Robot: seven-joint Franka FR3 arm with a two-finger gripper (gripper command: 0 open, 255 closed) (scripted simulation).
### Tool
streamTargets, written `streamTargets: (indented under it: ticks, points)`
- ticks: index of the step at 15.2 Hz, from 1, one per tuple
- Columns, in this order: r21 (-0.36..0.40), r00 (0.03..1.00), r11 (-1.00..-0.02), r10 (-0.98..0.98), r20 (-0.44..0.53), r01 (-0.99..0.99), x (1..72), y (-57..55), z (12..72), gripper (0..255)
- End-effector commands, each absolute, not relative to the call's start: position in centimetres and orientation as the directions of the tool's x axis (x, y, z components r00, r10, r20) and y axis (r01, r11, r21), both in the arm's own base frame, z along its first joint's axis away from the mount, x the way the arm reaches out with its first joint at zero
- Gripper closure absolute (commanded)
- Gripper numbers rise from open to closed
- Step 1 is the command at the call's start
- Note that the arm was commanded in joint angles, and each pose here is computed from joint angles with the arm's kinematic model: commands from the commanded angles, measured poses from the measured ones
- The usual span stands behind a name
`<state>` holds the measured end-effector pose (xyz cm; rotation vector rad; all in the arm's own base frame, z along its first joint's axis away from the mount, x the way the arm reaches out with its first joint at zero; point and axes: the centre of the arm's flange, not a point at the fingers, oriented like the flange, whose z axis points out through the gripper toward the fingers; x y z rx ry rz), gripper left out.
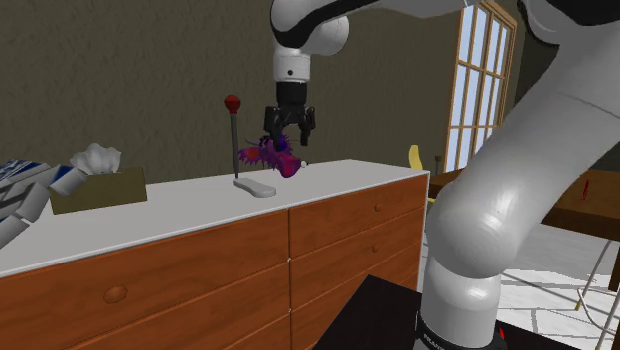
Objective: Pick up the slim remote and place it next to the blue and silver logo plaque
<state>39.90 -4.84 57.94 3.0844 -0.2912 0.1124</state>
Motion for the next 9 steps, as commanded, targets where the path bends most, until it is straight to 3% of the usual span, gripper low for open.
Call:
streamTargets:
  ticks: [1,9]
  points:
    - [0.027,0.980,-0.981,-0.191,0.065,-0.193,42.8,-5.0,56.4,0]
    - [-0.002,0.978,-0.978,-0.209,0.018,-0.209,52.8,-6.6,51.9,0]
